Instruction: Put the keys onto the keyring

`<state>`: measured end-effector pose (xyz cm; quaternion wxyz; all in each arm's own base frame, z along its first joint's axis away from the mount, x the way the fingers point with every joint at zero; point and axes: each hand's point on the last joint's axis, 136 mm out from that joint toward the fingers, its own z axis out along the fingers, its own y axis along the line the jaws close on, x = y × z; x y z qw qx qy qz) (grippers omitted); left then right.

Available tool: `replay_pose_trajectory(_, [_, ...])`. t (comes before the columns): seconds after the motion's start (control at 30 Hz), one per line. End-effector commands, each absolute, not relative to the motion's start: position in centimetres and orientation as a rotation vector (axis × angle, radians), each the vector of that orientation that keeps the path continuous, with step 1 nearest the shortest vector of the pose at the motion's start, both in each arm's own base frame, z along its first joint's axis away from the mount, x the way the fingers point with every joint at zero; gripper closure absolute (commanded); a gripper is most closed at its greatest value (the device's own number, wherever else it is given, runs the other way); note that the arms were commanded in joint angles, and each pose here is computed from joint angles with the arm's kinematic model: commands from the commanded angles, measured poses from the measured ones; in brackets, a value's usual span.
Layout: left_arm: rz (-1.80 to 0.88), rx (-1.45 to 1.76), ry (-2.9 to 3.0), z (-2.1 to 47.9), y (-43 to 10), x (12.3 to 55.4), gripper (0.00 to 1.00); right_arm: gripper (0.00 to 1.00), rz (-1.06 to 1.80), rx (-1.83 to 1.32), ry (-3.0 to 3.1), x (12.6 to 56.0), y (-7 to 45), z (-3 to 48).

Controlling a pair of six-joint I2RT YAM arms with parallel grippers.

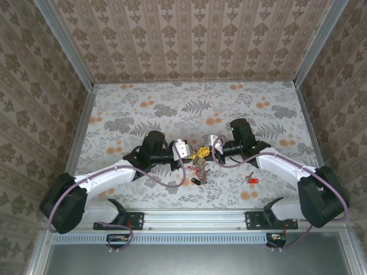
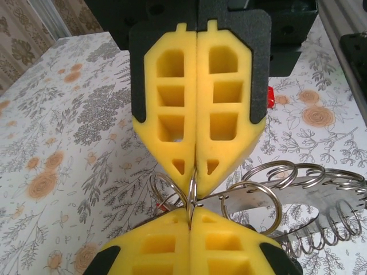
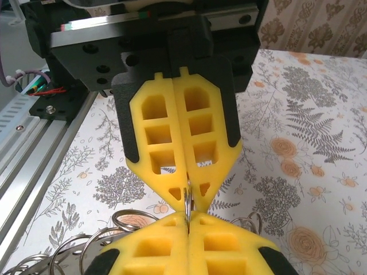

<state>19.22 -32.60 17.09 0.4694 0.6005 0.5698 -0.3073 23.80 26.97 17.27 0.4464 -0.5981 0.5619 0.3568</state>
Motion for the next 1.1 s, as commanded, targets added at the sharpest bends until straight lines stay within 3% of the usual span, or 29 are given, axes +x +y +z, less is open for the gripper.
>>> replay_pose_trajectory(0.0, [-0.624,1.491,1.271,19.8,-33.3,19.5,1.0,0.92,0.8,-1.502,1.399,24.2,27.0,18.0])
replay_pose_trajectory(0.33, [-0.58,1.514,1.248,20.6,-33.3,19.4,1.0,0.92,0.585,-1.585,1.418,23.7,26.0,18.1])
replay_pose_trajectory(0.43, [-0.59,1.508,1.248,20.7,-33.4,19.3,1.0,1.0,0.569,-1.596,1.421,23.6,25.9,18.1])
replay_pose_trajectory(0.53, [-0.609,1.473,1.252,21.1,-33.4,19.4,0.99,1.0,0.583,-1.584,1.418,23.5,26.1,18.3])
replay_pose_trajectory(0.6, [-0.646,1.452,1.254,21.2,-33.5,19.3,0.91,1.0,0.617,-1.547,1.395,23.5,26.5,18.6])
replay_pose_trajectory(0.7, [-0.706,1.419,1.258,21.4,-33.6,19.1,0.87,1.0,0.687,-1.485,1.363,23.6,26.8,19.4])
replay_pose_trajectory(0.93, [-0.756,1.392,1.286,20.8,-33.2,19.0,0.88,1.0,0.794,-1.412,1.322,23.5,27.0,20.7])
replay_pose_trajectory(1.07, [-0.751,1.39,1.305,20.4,-32.7,19.1,0.83,1.0,0.836,-1.374,1.312,23.5,26.8,21.2])
